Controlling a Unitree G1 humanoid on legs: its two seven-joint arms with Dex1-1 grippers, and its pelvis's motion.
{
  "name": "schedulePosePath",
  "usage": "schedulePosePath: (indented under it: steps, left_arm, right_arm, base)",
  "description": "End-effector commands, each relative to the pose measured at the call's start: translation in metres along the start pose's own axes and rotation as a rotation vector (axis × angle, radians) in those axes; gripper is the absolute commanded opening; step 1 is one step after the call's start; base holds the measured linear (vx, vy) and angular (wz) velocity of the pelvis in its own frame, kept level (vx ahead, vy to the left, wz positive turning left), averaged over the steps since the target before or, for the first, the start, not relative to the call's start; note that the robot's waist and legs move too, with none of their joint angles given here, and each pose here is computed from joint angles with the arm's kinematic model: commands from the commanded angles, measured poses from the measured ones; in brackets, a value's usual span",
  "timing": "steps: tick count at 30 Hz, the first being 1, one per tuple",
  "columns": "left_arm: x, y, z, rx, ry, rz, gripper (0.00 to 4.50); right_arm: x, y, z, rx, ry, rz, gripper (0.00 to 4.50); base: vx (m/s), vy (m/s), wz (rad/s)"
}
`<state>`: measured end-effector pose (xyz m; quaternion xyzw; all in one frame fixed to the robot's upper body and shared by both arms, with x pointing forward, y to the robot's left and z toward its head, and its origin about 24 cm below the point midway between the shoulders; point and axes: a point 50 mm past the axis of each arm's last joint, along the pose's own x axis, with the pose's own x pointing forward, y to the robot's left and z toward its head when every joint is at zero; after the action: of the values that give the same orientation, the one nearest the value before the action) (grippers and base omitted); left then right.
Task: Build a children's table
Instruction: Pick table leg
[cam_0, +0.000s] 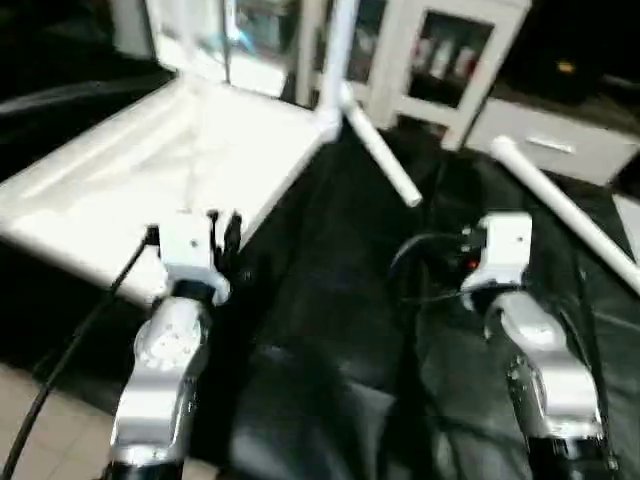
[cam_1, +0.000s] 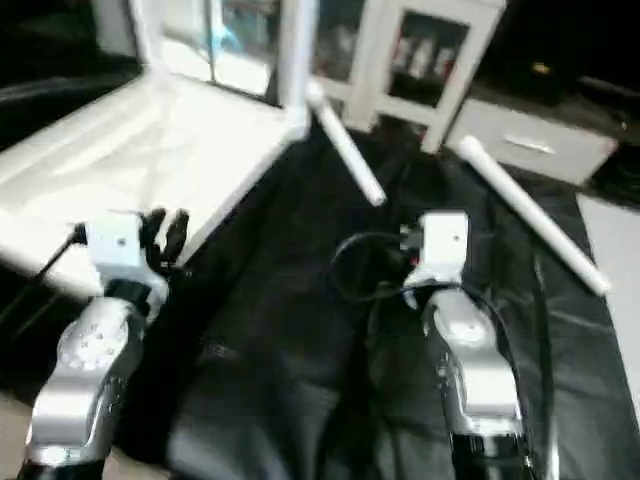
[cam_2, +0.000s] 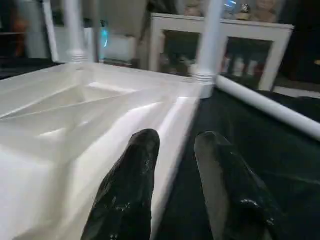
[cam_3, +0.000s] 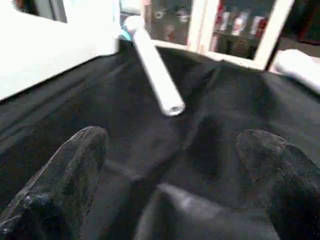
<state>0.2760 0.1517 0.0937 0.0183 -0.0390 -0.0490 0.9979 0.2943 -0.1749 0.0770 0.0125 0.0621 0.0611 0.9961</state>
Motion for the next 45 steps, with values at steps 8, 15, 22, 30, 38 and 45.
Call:
schedulePosePath:
  steps: [8, 15, 22, 30, 38, 45]
  left_arm:
    - [-0.009, -0.004, 0.009, 0.003, -0.051, -0.012, 1.54]
    - [-0.015, -0.011, 0.003, 0.048, -0.02, -0.065, 1.54]
    - [-0.013, -0.013, -0.002, 0.051, 0.026, -0.094, 1.54]
    - [-0.01, -0.011, -0.002, 0.04, 0.028, -0.088, 1.54]
    - [-0.009, -0.015, -0.001, 0.023, 0.03, -0.081, 1.54]
    - [-0.01, -0.013, -0.002, 0.029, 0.031, -0.061, 1.54]
  right_arm:
    - [-0.006, -0.001, -0.001, 0.036, -0.005, 0.04, 4.5]
    - [-0.009, 0.001, -0.007, 0.036, 0.01, 0.048, 4.5]
    - [-0.011, -0.003, -0.011, 0.055, 0.014, -0.012, 4.5]
    - [-0.012, -0.005, -0.012, 0.066, 0.017, -0.039, 4.5]
    - [-0.014, -0.006, -0.014, 0.07, 0.023, -0.064, 4.5]
    - [-0.012, -0.006, -0.013, 0.069, 0.022, -0.052, 4.5]
  base:
    - [0.146, -0.068, 0.37]
    - [-0.011, 0.08, 0.06]
    - [-0.122, 0.011, -0.06]
    - [-0.077, 0.026, -0.11]
    - [-0.035, -0.014, 0.06]
    - [-0.009, 0.004, 0.0]
